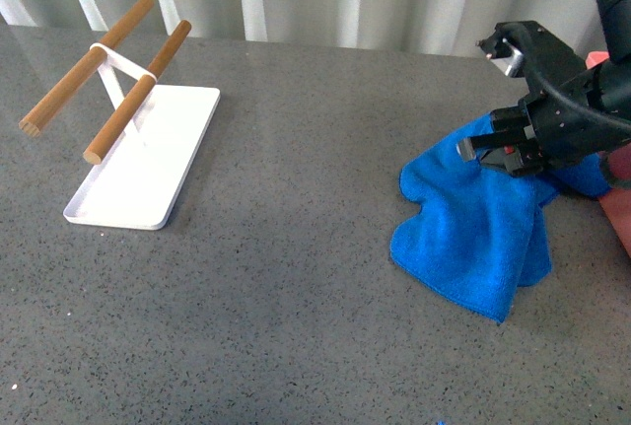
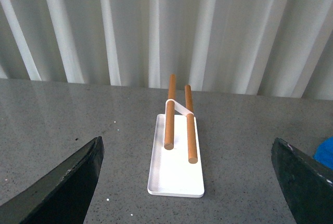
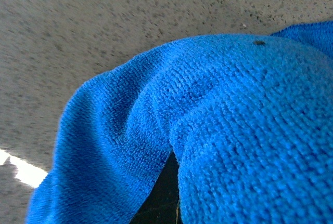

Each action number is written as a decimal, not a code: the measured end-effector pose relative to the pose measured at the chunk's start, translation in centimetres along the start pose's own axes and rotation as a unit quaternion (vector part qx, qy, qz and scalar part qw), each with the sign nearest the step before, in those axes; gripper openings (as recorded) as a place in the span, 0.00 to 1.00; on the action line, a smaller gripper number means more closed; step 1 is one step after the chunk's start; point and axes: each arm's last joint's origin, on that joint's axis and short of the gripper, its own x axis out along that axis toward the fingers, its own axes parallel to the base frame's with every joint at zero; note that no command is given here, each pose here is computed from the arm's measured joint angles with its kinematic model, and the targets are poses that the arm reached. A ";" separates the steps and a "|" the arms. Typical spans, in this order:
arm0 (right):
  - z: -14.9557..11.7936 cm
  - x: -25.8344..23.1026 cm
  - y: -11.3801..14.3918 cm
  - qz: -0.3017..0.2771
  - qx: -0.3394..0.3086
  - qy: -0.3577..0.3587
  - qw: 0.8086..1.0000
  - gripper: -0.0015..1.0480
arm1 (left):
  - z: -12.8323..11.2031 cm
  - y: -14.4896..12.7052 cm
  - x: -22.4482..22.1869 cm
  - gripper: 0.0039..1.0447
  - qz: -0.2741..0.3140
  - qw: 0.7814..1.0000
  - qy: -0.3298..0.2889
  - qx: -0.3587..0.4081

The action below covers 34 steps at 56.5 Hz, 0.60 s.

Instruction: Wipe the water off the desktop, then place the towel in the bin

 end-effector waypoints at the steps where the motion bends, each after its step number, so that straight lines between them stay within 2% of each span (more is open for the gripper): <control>1: 0.1 0.1 0.0 -0.005 -0.007 0.002 1.000 0.04 | 0.0 0.0 0.0 0.94 0.000 1.000 0.000 0.000; 8: 1.1 1.9 -0.2 -0.044 -0.053 0.025 0.997 0.04 | 0.0 0.0 0.0 0.94 0.000 1.000 0.000 0.000; 18: 2.8 4.3 1.5 -0.044 -0.092 0.034 0.994 0.04 | 0.0 0.0 0.0 0.94 0.000 1.000 0.000 0.000; 23: 3.6 4.7 2.9 -0.031 -0.104 0.026 0.994 0.04 | 0.0 0.0 0.0 0.94 0.000 1.000 0.000 0.000; 30: 4.2 4.8 7.6 0.033 -0.126 0.012 0.991 0.04 | 0.0 0.0 0.0 0.94 0.000 1.000 0.000 0.000; 34: 3.5 4.3 9.2 0.057 -0.128 0.016 0.990 0.04 | 0.0 0.0 0.0 0.94 0.000 1.000 0.000 0.000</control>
